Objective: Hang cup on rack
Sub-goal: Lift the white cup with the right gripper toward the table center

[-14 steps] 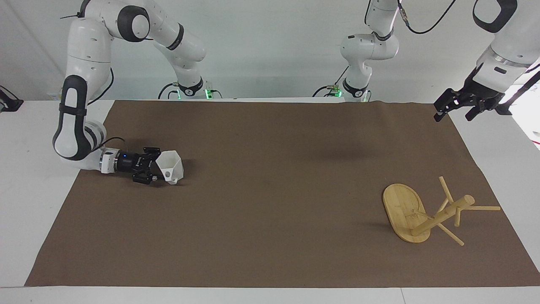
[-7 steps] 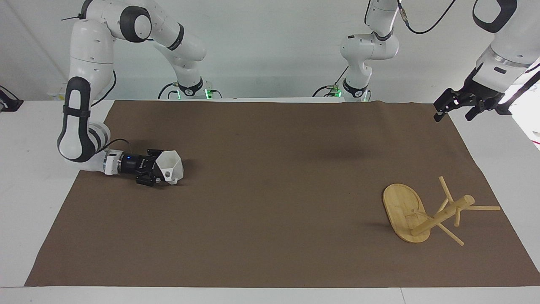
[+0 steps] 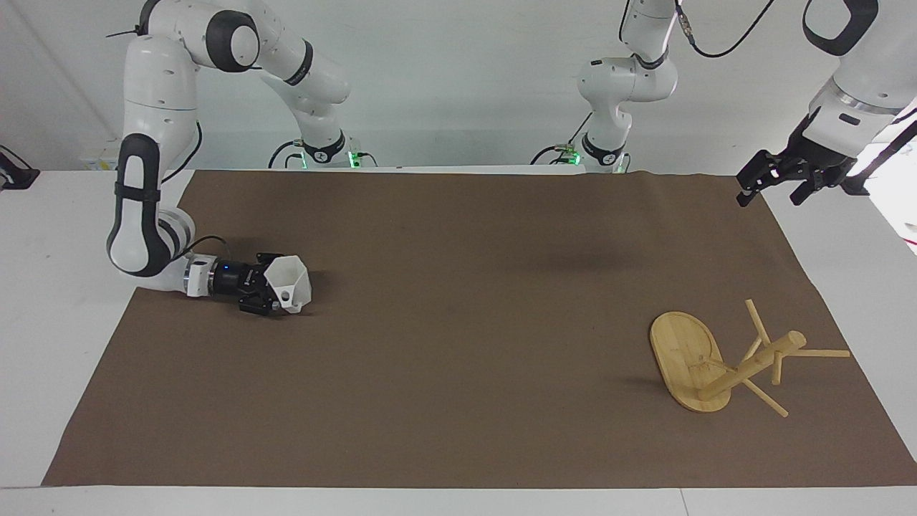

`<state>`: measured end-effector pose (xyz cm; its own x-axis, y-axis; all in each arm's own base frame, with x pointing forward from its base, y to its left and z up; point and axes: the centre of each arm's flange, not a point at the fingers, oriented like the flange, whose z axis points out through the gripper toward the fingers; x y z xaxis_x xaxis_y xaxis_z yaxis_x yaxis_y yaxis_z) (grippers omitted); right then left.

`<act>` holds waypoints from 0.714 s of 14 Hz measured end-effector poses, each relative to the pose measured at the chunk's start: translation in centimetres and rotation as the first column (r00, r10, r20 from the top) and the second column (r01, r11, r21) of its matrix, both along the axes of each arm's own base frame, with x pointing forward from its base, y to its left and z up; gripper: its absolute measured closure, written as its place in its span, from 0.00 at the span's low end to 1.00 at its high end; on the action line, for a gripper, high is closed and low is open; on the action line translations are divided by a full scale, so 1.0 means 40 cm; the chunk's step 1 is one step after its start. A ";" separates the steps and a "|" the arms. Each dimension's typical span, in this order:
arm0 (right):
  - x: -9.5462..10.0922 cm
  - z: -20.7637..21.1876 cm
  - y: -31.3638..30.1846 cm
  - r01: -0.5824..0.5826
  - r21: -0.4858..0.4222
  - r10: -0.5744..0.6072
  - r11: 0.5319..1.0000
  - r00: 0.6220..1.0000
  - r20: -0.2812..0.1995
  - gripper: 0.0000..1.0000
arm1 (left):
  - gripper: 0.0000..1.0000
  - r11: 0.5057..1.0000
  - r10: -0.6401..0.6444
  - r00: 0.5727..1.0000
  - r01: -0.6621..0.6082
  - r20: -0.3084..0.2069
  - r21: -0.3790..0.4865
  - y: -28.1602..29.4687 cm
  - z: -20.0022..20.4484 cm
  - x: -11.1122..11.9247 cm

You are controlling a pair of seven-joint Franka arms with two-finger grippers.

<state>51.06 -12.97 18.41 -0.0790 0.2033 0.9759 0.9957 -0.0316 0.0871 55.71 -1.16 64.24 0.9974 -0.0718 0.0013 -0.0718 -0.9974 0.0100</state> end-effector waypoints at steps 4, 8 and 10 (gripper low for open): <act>0.000 -0.002 0.008 -0.002 0.003 0.002 1.000 1.000 0.002 0.20 | 0.00 1.000 -0.001 1.000 0.001 0.000 0.000 -0.001 0.000 0.000; 0.040 0.019 0.105 -0.017 0.037 0.016 0.999 1.000 0.021 0.20 | 0.00 1.000 -0.001 1.000 0.001 -0.003 0.000 -0.001 -0.001 -0.001; 0.082 0.060 0.212 -0.024 0.065 0.022 0.998 0.999 0.035 0.20 | 0.00 1.000 -0.001 1.000 0.001 -0.005 0.000 -0.002 -0.002 -0.001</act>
